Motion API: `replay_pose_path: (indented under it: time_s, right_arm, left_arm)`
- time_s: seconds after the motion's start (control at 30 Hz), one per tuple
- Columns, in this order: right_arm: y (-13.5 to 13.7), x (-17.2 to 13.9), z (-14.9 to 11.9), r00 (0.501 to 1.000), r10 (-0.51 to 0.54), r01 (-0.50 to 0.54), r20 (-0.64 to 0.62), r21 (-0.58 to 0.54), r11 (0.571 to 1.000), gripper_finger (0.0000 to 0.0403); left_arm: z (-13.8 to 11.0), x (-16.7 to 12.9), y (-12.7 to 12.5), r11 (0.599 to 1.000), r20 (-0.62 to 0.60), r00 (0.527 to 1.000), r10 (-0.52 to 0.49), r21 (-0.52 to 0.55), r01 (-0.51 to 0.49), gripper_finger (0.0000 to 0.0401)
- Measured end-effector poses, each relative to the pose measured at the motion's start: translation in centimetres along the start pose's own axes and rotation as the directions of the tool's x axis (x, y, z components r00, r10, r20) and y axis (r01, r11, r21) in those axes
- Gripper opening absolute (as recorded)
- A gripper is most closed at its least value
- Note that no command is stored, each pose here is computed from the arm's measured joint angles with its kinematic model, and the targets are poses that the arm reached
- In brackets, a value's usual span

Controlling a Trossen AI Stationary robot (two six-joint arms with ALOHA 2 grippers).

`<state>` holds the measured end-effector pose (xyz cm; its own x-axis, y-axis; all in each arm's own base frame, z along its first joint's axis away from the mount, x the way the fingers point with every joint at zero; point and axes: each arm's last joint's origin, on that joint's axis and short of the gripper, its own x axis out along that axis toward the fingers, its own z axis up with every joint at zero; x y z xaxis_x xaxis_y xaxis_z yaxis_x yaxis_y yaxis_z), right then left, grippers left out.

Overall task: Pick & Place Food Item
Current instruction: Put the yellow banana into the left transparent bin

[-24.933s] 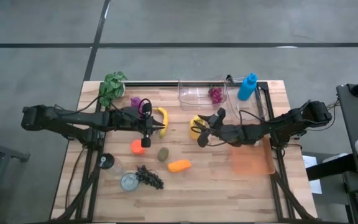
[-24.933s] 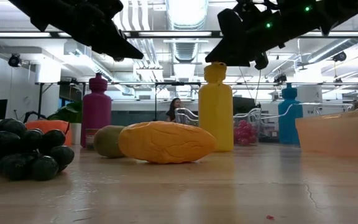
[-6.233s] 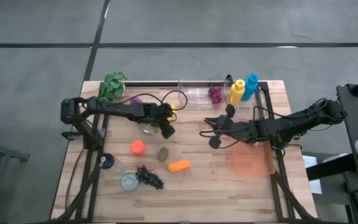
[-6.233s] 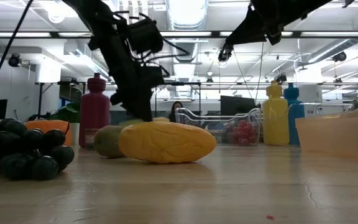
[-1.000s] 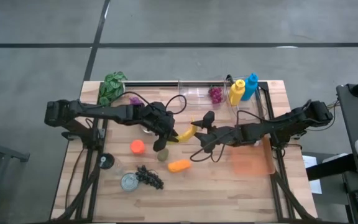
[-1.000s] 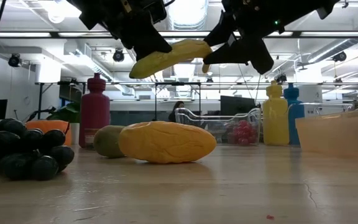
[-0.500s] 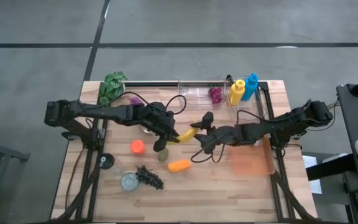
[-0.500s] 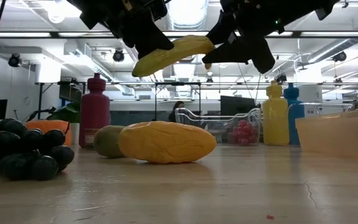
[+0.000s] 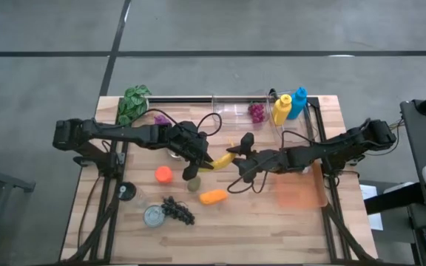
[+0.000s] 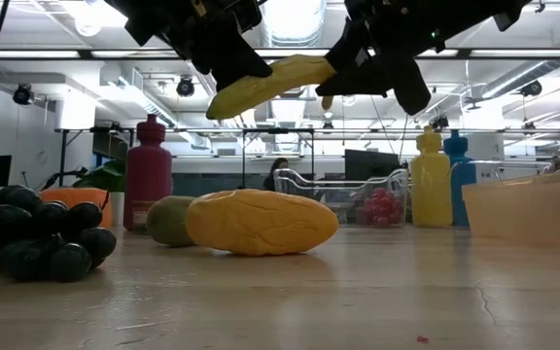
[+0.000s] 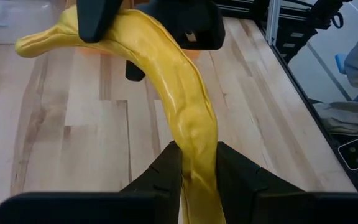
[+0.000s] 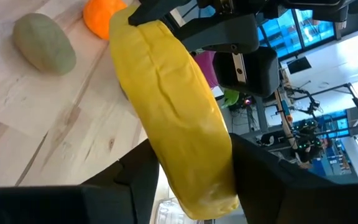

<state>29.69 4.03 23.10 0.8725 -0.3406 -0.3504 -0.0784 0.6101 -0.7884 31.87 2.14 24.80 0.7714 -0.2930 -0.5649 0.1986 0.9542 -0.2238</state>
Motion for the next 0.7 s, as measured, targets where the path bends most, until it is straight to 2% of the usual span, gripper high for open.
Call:
replay_pose_path:
  time_s: [0.47,0.7]
  right_arm:
    - [0.05,0.00,-0.04,1.000,0.003,-0.003,-0.002,-0.005,1.000,0.0117]
    - [0.05,0.00,-0.03,1.000,0.003,-0.003,-0.002,-0.004,1.000,0.0109]
  left_arm:
    - [0.00,0.00,0.01,1.000,0.000,1.000,-0.001,0.000,0.001,0.0078]
    - [0.01,0.00,0.01,1.000,0.001,1.000,0.000,0.000,0.000,0.0079]
